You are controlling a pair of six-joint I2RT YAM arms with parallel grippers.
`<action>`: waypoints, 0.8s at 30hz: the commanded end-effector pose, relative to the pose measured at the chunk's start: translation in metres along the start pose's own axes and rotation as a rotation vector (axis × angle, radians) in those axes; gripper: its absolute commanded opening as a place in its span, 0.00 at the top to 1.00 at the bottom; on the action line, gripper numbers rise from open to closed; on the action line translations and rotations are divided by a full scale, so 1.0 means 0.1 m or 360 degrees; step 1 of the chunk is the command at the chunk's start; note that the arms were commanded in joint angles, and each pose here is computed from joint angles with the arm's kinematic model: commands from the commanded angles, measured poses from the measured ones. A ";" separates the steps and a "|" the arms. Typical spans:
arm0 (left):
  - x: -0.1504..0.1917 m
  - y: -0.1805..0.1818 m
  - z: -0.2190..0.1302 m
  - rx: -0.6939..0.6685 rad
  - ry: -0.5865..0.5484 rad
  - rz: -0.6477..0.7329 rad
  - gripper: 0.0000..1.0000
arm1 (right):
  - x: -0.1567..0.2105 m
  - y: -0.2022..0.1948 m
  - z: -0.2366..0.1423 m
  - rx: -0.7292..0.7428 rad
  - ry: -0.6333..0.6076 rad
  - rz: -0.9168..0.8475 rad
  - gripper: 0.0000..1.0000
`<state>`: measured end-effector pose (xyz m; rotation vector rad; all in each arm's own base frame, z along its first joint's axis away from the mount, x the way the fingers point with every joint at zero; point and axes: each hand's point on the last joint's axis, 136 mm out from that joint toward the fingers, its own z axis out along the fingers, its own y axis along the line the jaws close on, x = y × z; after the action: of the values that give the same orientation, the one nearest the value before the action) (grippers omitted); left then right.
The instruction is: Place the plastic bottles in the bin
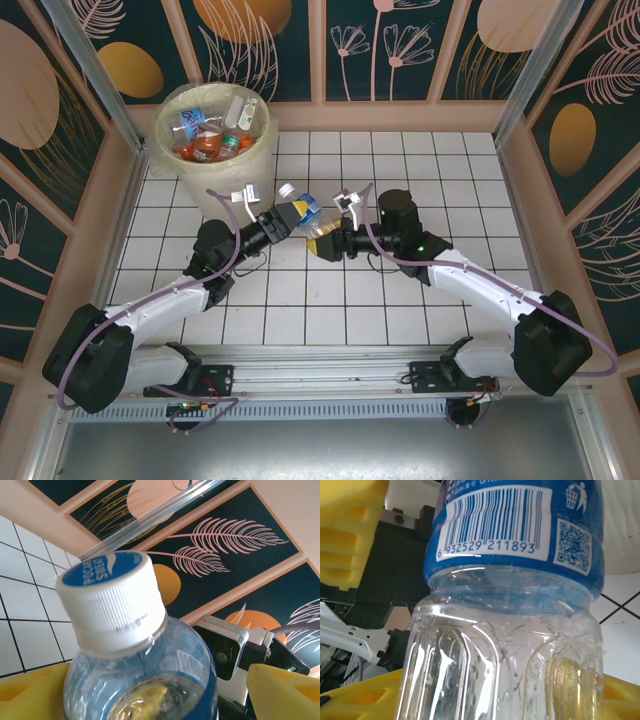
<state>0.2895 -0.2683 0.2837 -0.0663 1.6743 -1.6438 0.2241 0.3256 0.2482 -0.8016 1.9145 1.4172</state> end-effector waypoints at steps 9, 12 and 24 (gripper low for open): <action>-0.10 -0.40 -0.02 0.0176 -0.0024 0.0049 0.41 | 0.04 0.08 0.03 -0.0050 -0.0002 -0.0033 0.36; -0.14 -0.45 -0.04 0.0160 -0.0033 0.0084 0.45 | 0.01 0.11 0.02 -0.0058 -0.0023 -0.0052 0.21; -0.84 -0.91 -0.01 -0.0474 -0.0032 0.0781 0.46 | -0.30 0.19 -0.42 0.0148 -0.0262 -0.0203 0.01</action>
<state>0.2992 -0.2527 0.4049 0.0903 1.6384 -1.2945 0.2203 0.3029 0.2866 -0.7483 1.7805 1.3295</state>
